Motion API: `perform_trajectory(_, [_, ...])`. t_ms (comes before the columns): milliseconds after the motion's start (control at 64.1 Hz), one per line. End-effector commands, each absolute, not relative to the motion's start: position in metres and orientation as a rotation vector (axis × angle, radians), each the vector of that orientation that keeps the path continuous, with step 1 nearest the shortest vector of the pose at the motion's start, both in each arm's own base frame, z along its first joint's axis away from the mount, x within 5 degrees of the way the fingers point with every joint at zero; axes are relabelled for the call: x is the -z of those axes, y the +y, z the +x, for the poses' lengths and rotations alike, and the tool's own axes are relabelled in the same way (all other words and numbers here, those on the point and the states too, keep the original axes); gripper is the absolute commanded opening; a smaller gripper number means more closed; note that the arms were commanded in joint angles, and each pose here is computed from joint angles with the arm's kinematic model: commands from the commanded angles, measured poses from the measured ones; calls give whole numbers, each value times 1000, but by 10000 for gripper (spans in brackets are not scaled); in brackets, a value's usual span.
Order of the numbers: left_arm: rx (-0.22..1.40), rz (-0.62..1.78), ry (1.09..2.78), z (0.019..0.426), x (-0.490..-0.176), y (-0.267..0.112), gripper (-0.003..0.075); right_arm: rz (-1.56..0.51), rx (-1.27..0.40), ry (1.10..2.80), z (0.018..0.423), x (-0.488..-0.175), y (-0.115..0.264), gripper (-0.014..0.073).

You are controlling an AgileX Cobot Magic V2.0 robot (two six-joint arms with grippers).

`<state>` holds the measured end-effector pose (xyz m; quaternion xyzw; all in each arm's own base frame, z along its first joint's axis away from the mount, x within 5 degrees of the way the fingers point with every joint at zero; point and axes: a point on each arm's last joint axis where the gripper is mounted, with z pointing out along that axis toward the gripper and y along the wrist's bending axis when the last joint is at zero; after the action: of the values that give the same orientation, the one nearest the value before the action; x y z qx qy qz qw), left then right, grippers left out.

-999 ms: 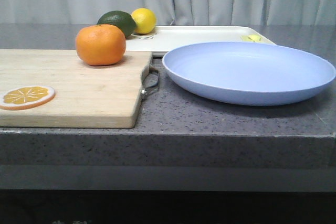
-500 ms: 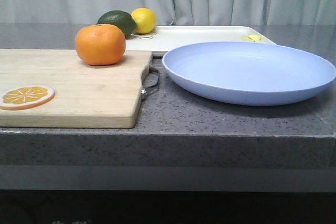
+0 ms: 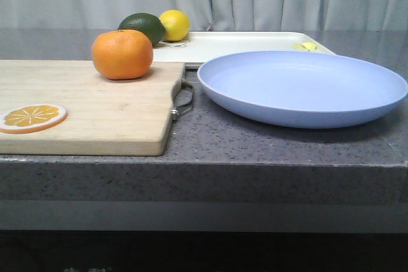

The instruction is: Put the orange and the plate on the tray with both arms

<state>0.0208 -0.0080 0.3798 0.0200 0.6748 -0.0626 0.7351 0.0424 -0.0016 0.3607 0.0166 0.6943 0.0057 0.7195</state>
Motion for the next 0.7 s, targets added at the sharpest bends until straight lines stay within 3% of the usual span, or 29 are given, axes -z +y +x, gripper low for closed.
perform_trajectory(0, [141, 49, 1514, 29, -401, -9, -18, 29, 7, 1538, 52, -380, -2, -68])
perform_trajectory(234, [144, 47, 1626, 57, -397, -10, -18, 36, 15, 1762, 83, -367, -3, -68])
perform_trajectory(562, [148, 40, 1779, 87, -371, -11, -16, 38, 21, 1940, 107, -350, -3, -62])
perform_trajectory(640, [146, 40, 1797, 92, -369, -11, 12, 35, 25, 1972, 112, -347, -3, 13])
perform_trajectory(687, [141, 40, 1802, 95, -368, -11, 69, 31, 27, 1986, 115, -345, -3, 115])
